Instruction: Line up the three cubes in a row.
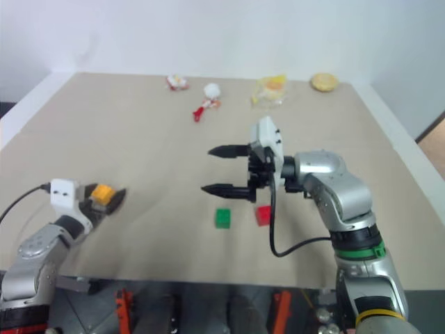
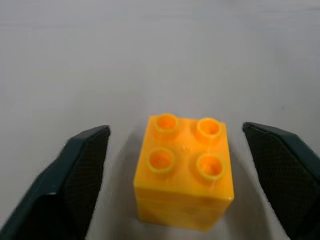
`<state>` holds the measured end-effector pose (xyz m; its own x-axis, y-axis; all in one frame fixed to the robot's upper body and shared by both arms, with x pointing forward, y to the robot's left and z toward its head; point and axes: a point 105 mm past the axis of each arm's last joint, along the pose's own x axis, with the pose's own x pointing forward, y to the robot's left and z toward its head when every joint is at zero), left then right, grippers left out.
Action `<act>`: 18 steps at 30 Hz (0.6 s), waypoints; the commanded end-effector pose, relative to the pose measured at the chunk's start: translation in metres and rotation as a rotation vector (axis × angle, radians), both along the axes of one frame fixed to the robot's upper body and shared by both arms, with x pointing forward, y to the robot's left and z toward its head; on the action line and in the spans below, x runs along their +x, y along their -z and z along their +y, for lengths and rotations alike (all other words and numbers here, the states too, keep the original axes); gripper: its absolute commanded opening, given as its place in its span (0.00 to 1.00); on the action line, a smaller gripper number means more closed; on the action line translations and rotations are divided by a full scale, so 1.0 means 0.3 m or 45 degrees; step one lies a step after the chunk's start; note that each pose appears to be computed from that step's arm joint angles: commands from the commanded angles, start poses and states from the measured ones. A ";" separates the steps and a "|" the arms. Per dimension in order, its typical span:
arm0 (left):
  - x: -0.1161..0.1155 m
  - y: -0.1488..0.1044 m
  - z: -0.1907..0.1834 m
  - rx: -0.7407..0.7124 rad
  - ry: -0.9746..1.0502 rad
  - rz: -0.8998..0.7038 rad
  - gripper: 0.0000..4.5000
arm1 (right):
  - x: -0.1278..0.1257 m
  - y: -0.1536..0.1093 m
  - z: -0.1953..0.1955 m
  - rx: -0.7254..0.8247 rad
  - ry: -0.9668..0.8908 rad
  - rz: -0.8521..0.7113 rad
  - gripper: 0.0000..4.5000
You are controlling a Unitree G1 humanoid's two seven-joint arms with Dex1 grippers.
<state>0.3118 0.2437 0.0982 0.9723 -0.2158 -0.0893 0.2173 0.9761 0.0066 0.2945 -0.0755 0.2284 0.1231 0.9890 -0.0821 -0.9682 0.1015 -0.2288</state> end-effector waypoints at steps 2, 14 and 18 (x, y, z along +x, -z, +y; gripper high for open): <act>0.008 -0.030 0.004 0.042 0.010 -0.050 0.59 | -0.013 -0.030 -0.002 -0.002 -0.003 -0.060 1.00; -0.013 -0.030 -0.142 0.066 0.373 -0.038 0.31 | -0.018 -0.040 -0.026 -0.013 0.004 -0.074 1.00; -0.054 -0.051 -0.266 0.113 0.776 -0.039 0.31 | -0.057 -0.029 -0.079 -0.065 -0.001 -0.049 1.00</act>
